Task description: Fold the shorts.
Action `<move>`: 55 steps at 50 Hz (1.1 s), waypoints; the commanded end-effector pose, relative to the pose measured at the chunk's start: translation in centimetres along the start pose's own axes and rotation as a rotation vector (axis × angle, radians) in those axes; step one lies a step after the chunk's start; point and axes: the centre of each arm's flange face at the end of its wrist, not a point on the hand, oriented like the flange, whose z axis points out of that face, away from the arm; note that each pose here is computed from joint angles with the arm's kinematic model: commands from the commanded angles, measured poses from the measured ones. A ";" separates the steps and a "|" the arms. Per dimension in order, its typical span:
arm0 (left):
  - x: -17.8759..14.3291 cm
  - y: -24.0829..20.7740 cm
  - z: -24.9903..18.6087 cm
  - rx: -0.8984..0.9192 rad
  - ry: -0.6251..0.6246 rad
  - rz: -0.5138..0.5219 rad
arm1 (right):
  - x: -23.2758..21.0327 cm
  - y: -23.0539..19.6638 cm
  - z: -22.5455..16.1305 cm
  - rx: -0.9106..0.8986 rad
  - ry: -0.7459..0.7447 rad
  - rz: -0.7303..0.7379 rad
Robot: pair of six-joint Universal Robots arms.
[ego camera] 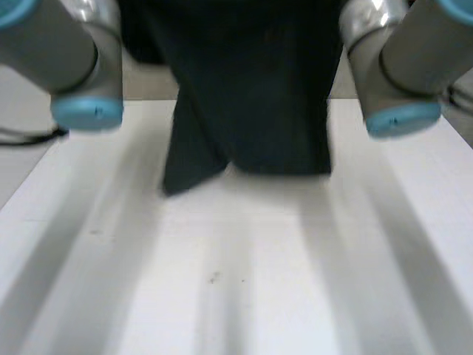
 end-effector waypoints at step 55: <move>-2.8 8.2 -23.5 -0.584 0.511 -0.044 | -4.7 8.9 -22.5 -0.651 -0.565 0.347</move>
